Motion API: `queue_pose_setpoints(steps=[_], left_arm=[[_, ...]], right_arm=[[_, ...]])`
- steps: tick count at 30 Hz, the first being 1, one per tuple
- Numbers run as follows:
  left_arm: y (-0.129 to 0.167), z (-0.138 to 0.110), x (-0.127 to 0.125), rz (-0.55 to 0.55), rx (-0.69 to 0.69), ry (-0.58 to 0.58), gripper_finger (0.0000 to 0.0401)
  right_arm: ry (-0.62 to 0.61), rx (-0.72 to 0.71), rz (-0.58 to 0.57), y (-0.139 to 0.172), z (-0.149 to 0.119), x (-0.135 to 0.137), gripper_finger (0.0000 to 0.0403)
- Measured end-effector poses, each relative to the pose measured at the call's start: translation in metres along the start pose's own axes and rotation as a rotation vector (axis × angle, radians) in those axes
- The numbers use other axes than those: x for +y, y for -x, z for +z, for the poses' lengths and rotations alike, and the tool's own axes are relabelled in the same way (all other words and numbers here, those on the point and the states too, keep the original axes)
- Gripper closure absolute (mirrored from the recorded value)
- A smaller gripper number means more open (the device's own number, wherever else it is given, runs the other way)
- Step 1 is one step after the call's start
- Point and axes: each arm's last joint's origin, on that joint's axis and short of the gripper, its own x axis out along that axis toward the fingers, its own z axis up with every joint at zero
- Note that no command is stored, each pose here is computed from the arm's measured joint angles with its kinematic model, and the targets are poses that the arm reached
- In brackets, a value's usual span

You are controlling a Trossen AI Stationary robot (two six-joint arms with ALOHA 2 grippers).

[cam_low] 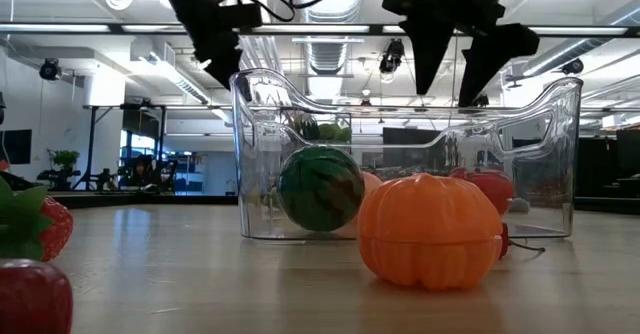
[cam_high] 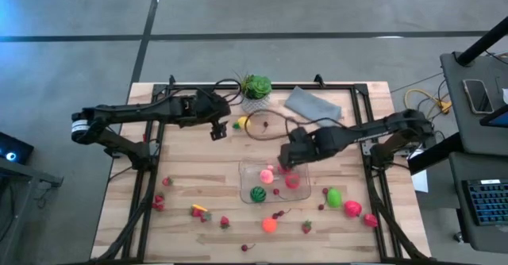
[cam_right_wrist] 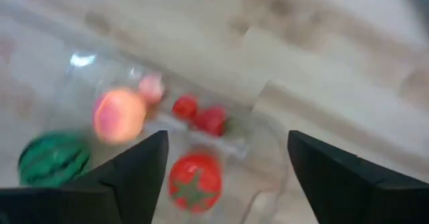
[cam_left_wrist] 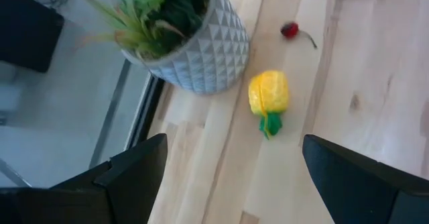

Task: Pick and placing Produce into tupperware
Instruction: Put the pineapple into the transparent bin

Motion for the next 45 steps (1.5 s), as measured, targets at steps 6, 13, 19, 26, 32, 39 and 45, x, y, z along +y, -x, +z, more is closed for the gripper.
queue_pose_setpoints(steps=[6,13,19,26,32,39,45], left_arm=[[-0.006,0.006,-0.001,0.018,-0.078,0.036,0.007],[-0.027,0.005,0.008,-0.118,-0.101,0.224,0.007],[-0.073,-0.004,0.016,-0.361,-0.019,0.245,0.008],[-0.109,-0.011,0.004,-0.387,0.06,0.06,0.0099],[-0.126,-0.013,0.0,-0.32,0.102,0.05,0.01],[-0.137,-0.008,0.0,-0.268,0.057,0.082,0.01],[-0.146,-0.009,-0.006,-0.284,0.061,0.078,0.01]], right_arm=[[-0.054,-0.111,0.01,0.023,0.032,-0.028,0.009],[-0.047,-0.26,0.038,0.056,0.061,-0.067,0.01],[-0.055,-0.465,0.088,0.091,0.077,-0.098,0.0097],[0.024,-0.522,0.065,0.106,0.08,-0.121,0.0101],[0.082,-0.516,0.032,0.101,0.079,-0.125,0.0097],[0.132,-0.503,0.0,0.095,0.079,-0.127,0.01],[0.139,-0.499,-0.008,0.095,0.079,-0.128,0.0097]])
